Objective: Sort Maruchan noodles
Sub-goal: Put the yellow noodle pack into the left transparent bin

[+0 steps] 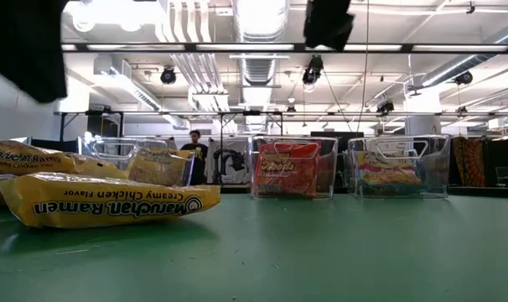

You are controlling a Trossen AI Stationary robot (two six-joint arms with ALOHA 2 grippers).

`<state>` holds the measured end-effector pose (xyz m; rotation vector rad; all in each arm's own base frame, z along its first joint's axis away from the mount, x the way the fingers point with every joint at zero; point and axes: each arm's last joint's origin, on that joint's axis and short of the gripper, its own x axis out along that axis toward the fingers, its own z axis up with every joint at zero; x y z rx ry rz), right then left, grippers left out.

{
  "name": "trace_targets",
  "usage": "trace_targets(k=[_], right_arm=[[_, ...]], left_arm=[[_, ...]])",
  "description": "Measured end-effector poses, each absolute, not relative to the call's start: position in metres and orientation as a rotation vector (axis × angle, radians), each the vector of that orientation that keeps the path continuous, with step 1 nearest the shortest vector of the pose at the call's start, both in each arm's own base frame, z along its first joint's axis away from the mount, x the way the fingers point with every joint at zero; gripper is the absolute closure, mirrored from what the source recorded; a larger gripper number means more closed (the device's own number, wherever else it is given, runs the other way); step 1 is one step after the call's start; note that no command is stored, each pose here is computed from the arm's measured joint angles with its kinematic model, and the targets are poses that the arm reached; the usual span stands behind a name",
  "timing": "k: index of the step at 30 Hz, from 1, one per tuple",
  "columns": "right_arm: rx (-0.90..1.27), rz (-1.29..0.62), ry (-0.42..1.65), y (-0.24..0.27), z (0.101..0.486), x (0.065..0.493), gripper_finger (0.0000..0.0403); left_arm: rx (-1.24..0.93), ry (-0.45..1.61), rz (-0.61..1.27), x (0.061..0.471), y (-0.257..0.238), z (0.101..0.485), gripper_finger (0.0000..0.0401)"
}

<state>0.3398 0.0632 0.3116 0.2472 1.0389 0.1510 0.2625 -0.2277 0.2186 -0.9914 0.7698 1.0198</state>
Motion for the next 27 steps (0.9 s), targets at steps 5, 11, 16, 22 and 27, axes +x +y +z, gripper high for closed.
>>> trace_targets(k=[5, 11, 16, 22, 27], right_arm=[[0.195, 0.072, 1.028, 0.103, 0.311, 0.33, 0.0272], [0.213, 0.008, 1.006, 0.135, 0.311, 0.318, 0.0274], [0.224, -0.019, 0.992, 0.152, 0.311, 0.31, 0.0274], [0.239, -0.06, 0.974, 0.158, 0.311, 0.307, 0.0274], [0.246, -0.091, 0.957, 0.157, 0.311, 0.307, 0.0273]], left_arm=[[-1.028, 0.798, 0.974, 0.27, -0.241, 0.204, 0.0363], [-0.908, 0.846, 0.943, 0.274, -0.241, 0.194, 0.0363], [-0.836, 0.866, 0.993, 0.281, -0.228, 0.188, 0.0363], [-0.794, 0.916, 1.023, 0.297, -0.212, 0.177, 0.0363], [-0.802, 0.947, 1.024, 0.305, -0.207, 0.17, 0.0363]])
